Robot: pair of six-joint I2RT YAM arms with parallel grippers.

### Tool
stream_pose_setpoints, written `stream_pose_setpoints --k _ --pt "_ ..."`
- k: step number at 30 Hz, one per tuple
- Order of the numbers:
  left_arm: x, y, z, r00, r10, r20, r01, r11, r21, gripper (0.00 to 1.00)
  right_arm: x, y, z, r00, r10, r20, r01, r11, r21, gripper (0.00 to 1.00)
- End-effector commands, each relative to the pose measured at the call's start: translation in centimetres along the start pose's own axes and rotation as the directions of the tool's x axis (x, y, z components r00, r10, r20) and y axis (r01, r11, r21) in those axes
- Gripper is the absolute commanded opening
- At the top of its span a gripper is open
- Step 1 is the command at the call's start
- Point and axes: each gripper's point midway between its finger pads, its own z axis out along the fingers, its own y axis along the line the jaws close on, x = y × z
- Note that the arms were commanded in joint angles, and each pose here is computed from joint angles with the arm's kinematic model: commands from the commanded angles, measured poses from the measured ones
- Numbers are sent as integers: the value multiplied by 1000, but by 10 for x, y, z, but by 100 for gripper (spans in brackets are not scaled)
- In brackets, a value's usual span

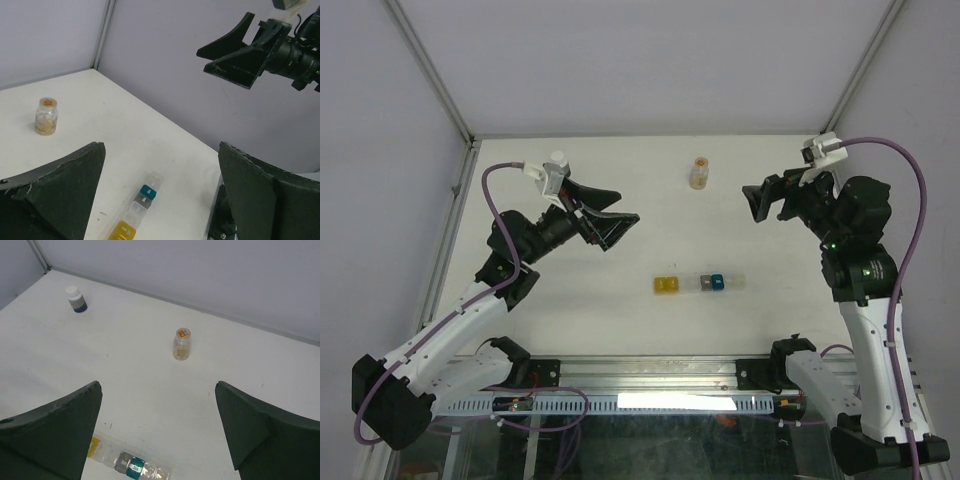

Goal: Sort the pills into containers

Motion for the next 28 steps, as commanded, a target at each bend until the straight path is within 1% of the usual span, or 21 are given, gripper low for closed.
stream_pose_setpoints --k 1,12,28 --pt "-14 -15 -1 1000 -16 4 15 999 37 99 -29 1 -19 997 35 64 -38 999 35 99" --pt "-18 -26 -7 1000 0 8 -1 997 77 99 -39 18 -30 997 16 78 -13 999 -40 99" --pt "-13 -28 -8 1000 3 -13 -2 995 97 99 -40 19 -32 997 12 81 -9 999 -48 99"
